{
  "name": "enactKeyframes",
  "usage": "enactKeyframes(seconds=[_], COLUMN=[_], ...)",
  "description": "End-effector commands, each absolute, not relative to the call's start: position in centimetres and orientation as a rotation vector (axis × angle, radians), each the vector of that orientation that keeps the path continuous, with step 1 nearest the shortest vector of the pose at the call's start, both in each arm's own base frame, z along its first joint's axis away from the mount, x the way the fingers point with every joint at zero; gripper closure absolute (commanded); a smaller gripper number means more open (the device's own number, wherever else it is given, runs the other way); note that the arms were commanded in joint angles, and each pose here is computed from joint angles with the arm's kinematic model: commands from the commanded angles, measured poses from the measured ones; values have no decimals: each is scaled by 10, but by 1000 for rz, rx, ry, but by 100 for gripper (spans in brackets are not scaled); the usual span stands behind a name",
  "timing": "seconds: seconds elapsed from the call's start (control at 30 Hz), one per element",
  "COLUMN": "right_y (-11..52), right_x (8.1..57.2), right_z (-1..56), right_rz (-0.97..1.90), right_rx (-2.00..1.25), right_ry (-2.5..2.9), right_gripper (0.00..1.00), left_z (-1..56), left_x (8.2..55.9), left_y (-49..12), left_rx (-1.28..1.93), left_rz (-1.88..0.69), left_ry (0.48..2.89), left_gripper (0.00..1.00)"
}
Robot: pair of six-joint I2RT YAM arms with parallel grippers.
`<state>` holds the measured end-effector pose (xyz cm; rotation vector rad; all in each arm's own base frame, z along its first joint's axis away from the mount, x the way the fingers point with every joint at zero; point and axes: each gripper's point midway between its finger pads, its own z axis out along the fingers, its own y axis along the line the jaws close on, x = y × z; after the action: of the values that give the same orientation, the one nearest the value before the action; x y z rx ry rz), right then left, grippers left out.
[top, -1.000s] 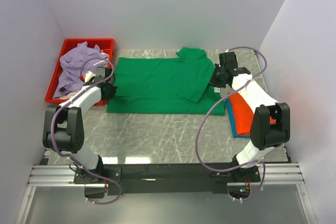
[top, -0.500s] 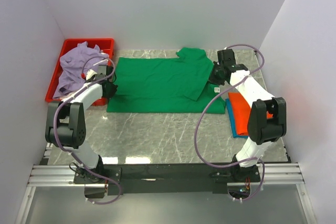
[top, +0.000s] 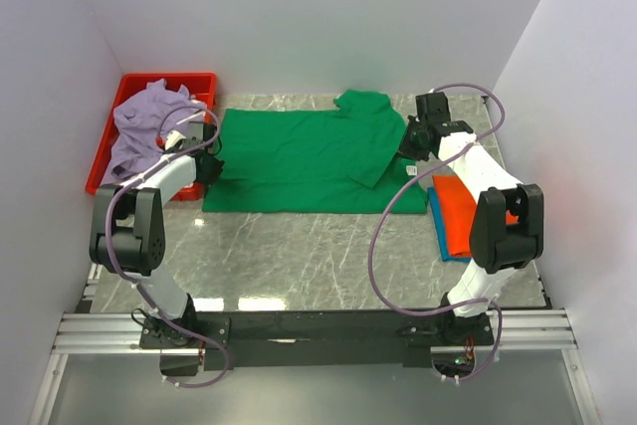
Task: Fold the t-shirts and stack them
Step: Fold the tshirt
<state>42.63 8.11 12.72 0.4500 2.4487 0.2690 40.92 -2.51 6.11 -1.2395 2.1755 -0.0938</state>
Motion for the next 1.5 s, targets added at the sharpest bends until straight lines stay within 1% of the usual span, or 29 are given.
enactKeyframes(seconds=[0.0, 0.47, 0.73, 0.8, 0.83, 0.87, 0.9, 0.93, 0.97, 1.03, 1.07, 1.2, 1.23, 1.3, 1.37, 1.47], right_y=[70, 66, 67, 66, 67, 68, 67, 67, 67, 68, 69, 80, 87, 99, 114, 128], right_x=[442, 449, 458, 459, 462, 463, 462, 466, 466, 465, 463, 449, 439, 432, 418, 407], right_z=[137, 126, 121, 116, 119, 116, 115, 119, 119, 124, 131, 139, 128, 128, 111, 90], right_rz=[246, 266, 264, 259, 264, 264, 260, 261, 255, 262, 267, 310, 325, 358, 364, 370], right_rx=[459, 487, 495, 506, 503, 496, 496, 495, 492, 488, 489, 478, 469, 451, 432, 424], right_ry=[2402, 2422, 2433, 2443, 2438, 2449, 2461, 2454, 2461, 2460, 2449, 2424, 2450, 2437, 2477, 2511], right_gripper=[100, 100, 100, 99, 94, 90, 75, 65, 57, 46, 45, 46, 46, 47, 48, 48], left_z=[79, 75, 79, 83, 85, 87, 91, 94, 96, 106, 110, 126, 127, 127, 124, 113], left_x=[426, 438, 454, 457, 457, 457, 455, 454, 453, 450, 449, 435, 433, 422, 416, 404], left_y=[-21, -22, -27, -28, -28, -29, -30, -31, -31, -35, -34, -38, -40, -43, -51, -58], left_rx=[-1210, -1198, -1129, -1112, -1098, -1092, -1086, -1077, -1076, -1051, -1047, -1030, -1031, -1044, -1033, -1040], left_rz=[-112, -126, -185, -202, -203, -210, -226, -238, -248, -282, -289, -329, -349, -364, -393, -423], left_ry=[2132, 2145, 2170, 2165, 2169, 2169, 2163, 2157, 2152, 2135, 2128, 2109, 2103, 2095, 2103, 2119], left_gripper=[99, 99, 99, 93, 89, 82, 78, 73, 62, 56, 54, 54, 54, 56, 59, 61])
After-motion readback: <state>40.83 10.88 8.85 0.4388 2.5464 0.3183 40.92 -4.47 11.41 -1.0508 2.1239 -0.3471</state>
